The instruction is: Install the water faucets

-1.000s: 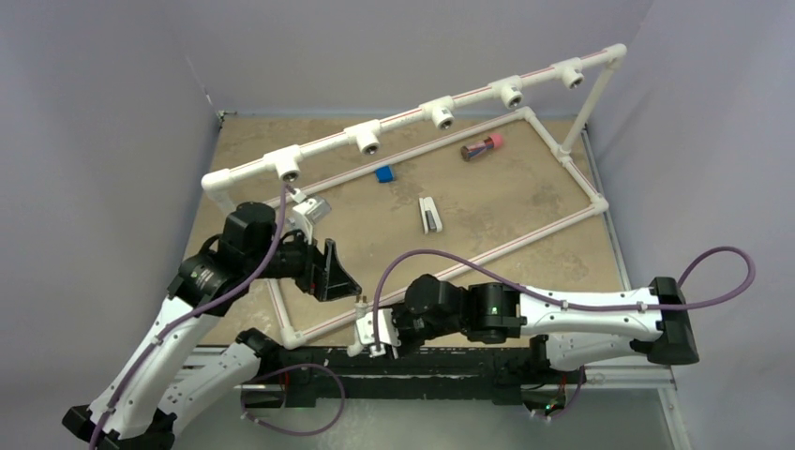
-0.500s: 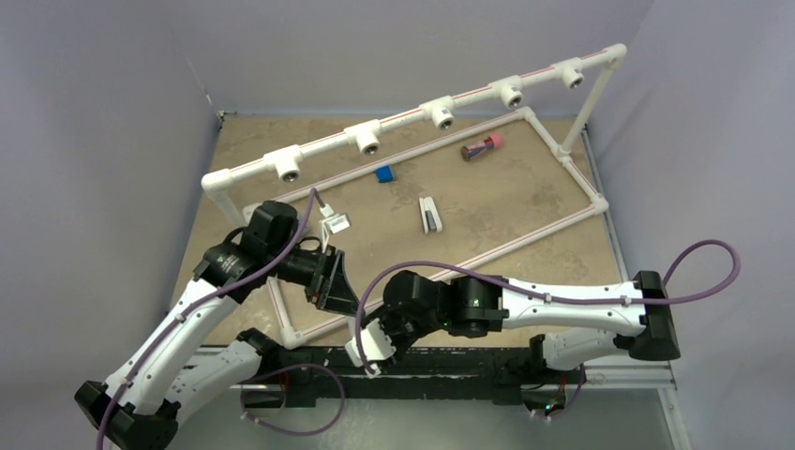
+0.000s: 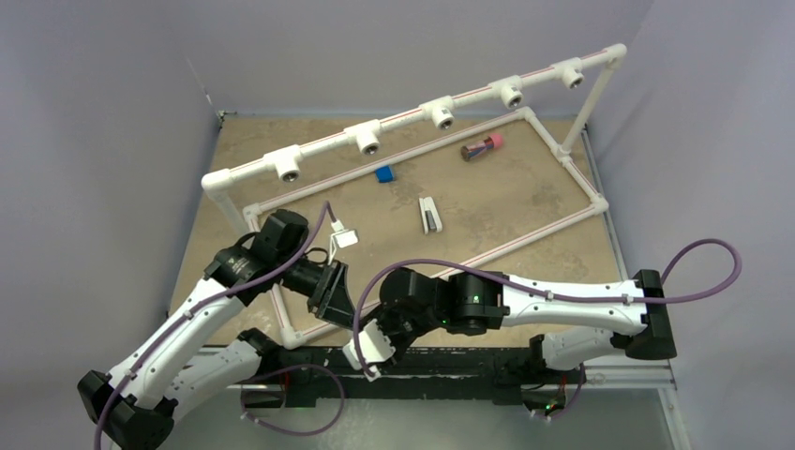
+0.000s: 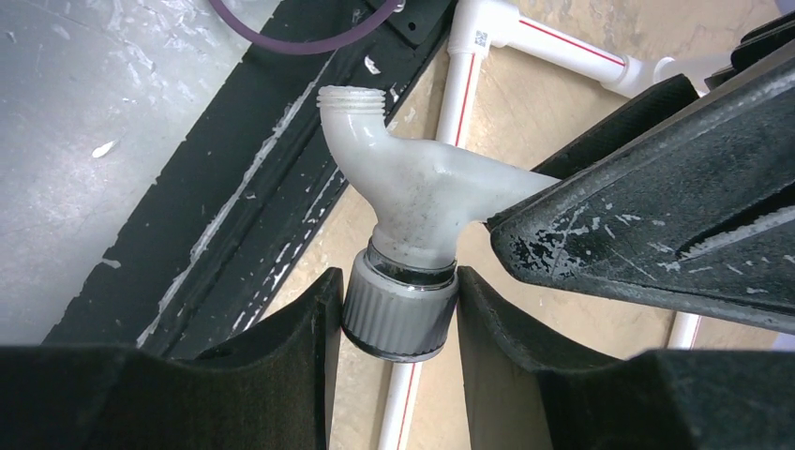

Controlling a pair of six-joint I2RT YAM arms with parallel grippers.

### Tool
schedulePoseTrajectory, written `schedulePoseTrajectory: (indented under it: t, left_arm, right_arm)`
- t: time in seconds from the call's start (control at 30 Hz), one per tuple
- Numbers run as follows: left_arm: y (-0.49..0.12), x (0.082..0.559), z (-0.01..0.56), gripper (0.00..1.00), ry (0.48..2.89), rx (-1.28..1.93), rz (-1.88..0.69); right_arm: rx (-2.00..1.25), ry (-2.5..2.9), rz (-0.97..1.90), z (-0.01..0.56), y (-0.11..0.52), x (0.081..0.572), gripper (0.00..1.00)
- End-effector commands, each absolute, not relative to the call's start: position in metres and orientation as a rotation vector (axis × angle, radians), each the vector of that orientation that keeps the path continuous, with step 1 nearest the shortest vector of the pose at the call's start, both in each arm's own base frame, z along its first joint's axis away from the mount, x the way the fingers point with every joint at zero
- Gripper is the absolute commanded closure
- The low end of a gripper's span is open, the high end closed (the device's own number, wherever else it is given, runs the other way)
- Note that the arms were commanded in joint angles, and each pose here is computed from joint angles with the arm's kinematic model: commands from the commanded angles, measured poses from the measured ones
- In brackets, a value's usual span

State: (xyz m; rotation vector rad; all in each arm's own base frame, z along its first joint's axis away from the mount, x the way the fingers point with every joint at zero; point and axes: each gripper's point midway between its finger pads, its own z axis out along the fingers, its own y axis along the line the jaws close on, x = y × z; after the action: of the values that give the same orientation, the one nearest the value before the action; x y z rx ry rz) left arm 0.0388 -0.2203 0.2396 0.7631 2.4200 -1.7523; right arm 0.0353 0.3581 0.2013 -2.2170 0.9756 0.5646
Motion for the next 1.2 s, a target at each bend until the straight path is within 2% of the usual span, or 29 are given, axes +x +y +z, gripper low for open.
schedulePoseTrajectory:
  t: [0.0,0.13,0.2,0.23,0.27,0.3,0.43,0.53,0.7,0.73,0.8,0.87,1.03,1.17]
  left_arm:
    - [-0.22,0.03,0.242,0.53,2.395,0.834,-1.797]
    - [-0.221,0.029,0.242,0.6,2.398,0.851,-1.8]
    - [-0.221,0.029,0.241,0.68,2.398,0.853,-1.797]
    - [-0.222,0.029,0.242,0.79,2.394,0.856,-1.8]
    - [-0.222,0.029,0.242,0.96,2.392,0.857,-1.802]
    - [-0.222,0.029,0.243,1.0,2.387,0.86,-1.803]
    - [-0.222,0.028,0.245,1.0,2.373,0.866,-1.817]
    - [-0.222,0.028,0.244,1.0,2.379,0.855,-1.811]
    - [-0.221,0.03,0.241,1.0,2.383,0.834,-1.779]
    - [-0.221,0.03,0.24,1.0,2.382,0.824,-1.777]
    - [-0.222,0.031,0.241,1.0,2.361,0.815,-1.778]
    - [-0.223,0.032,0.241,1.0,2.345,0.795,-1.77]
    - [-0.225,0.039,0.248,1.0,2.294,0.749,-1.734]
    - [-0.225,0.051,0.252,1.0,2.278,0.667,-1.645]
  right_arm:
    - [-2.22,0.937,0.608,0.217,0.359,0.028,1.0]
    - [-2.232,0.948,0.619,0.215,0.357,0.026,1.0]
    - [-2.237,0.949,0.626,0.214,0.356,0.024,1.0]
    - [-2.241,0.953,0.626,0.213,0.356,0.024,1.0]
    - [-2.243,0.952,0.629,0.212,0.355,0.023,1.0]
    - [-2.24,0.951,0.631,0.213,0.356,0.023,1.0]
    - [-2.2,0.959,0.665,0.219,0.361,0.021,1.0]
    - [-2.12,0.993,0.716,0.227,0.36,0.018,0.76]
    - [-1.959,1.125,0.753,0.234,0.356,0.023,0.58]
    - [-1.931,1.152,0.758,0.236,0.356,0.025,0.49]
    - [-1.884,1.202,0.767,0.235,0.354,0.028,0.45]
    - [-1.833,1.248,0.782,0.235,0.351,0.032,0.04]
    - [-1.686,1.356,0.819,0.241,0.344,0.043,0.02]
    - [-1.411,1.484,0.85,0.258,0.336,0.063,0.02]
